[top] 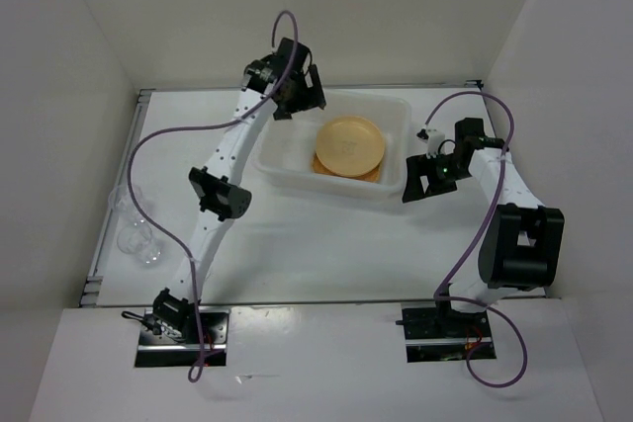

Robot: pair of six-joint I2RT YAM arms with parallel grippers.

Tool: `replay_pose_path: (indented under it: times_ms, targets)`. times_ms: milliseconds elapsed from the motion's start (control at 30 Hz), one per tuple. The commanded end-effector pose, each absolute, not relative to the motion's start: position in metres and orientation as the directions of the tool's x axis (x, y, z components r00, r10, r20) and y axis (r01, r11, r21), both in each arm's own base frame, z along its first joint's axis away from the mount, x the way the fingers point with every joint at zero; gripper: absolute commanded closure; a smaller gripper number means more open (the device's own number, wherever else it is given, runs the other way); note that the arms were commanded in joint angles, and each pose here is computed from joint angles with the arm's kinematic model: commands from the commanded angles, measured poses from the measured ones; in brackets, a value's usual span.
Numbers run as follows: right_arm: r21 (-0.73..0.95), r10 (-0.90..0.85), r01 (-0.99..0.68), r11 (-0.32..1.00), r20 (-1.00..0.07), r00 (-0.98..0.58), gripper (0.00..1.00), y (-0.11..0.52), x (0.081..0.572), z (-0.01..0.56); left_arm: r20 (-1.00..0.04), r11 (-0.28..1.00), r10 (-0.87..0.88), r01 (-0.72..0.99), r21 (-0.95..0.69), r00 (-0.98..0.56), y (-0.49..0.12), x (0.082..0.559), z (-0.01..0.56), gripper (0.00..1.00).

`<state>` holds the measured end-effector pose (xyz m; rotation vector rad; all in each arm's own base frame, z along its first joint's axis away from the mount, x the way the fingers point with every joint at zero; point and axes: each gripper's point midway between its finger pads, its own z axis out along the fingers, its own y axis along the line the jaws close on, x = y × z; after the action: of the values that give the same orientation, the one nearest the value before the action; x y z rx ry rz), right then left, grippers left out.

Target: Place the mixed dishes into the plastic bin

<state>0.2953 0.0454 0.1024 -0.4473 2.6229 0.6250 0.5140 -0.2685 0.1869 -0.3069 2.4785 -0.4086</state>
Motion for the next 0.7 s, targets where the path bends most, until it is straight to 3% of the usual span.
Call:
replay_pose_path:
  times_ms: [0,133,233,267,467,667]
  targets:
    - [0.336,-0.213,-0.425,0.840,-0.516,-0.830,0.12,0.046,0.302,0.114,-0.772,0.926,-0.360,-0.103,-0.362,-0.523,-0.203,0.484,0.357,0.04]
    - [0.332,-0.213,-0.428,0.841,-0.524,-0.825,0.12,0.046,0.301,0.115,-0.743,0.859,-0.495,-0.383,-0.340,-0.450,-0.068,0.447,0.384,0.00]
    - [0.335,-0.219,-0.439,0.834,-0.530,-0.819,0.12,0.048,0.301,0.115,-0.702,0.817,-0.531,-0.508,-0.273,-0.475,-0.002,0.410,0.349,0.00]
    - [0.335,-0.219,-0.439,0.834,-0.530,-0.819,0.12,0.048,0.301,0.115,-0.720,0.781,-0.563,-0.546,-0.303,-0.405,0.033,0.411,0.349,0.00]
    - [0.345,-0.218,-0.432,0.833,-0.514,-0.830,0.12,0.048,0.299,0.112,-0.617,0.670,-0.662,-0.705,-0.233,-0.425,0.095,0.352,0.247,0.00]
    - [0.352,-0.217,-0.428,0.833,-0.504,-0.836,0.12,0.048,0.302,0.109,-0.609,0.634,-0.653,-0.764,-0.116,-0.450,0.132,0.335,0.208,0.00]
